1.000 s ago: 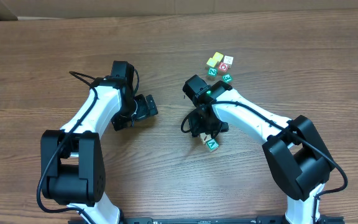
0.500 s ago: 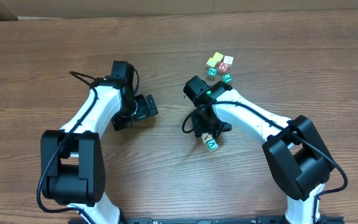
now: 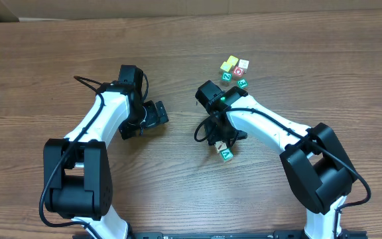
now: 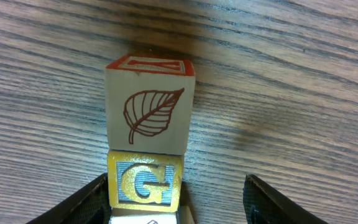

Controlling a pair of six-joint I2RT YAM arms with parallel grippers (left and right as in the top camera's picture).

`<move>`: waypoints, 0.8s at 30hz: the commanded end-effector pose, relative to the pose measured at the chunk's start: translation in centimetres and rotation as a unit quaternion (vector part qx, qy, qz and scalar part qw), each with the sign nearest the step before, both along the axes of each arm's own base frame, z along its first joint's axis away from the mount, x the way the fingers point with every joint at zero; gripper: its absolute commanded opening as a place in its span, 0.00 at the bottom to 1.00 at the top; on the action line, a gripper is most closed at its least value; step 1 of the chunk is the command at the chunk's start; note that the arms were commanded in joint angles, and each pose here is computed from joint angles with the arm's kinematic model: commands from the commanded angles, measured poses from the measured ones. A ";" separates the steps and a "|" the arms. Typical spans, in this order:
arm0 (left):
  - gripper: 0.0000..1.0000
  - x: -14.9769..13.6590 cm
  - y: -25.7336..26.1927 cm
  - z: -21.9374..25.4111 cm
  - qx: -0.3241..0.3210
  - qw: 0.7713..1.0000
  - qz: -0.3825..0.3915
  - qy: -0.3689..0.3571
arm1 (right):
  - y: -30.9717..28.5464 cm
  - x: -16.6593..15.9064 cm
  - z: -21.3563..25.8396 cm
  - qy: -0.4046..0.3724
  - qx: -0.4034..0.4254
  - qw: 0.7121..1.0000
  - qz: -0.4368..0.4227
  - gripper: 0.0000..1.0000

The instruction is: Flip 3 blocks

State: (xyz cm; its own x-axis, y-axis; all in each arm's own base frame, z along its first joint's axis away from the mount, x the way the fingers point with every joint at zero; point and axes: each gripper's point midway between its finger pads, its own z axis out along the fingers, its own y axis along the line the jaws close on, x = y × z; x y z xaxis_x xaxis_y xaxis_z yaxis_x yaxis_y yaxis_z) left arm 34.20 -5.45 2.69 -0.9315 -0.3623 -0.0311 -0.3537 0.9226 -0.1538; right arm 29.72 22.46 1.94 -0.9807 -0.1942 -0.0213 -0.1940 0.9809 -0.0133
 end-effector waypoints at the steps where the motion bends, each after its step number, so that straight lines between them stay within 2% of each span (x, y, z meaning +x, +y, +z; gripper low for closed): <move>1: 1.00 0.3 -0.2 0.0 -0.002 1.000 -0.002 -0.002 | -0.3 0.2 0.3 -0.013 -0.009 1.000 0.002 0.68; 12: 1.00 0.3 -0.2 0.0 -0.002 1.000 -0.002 -0.002 | -0.2 0.4 0.3 -0.017 -0.007 1.000 0.002 0.68; 24: 1.00 0.3 -0.2 0.0 -0.002 1.000 -0.002 -0.002 | 2.1 -0.7 2.2 0.014 0.061 0.998 0.019 0.70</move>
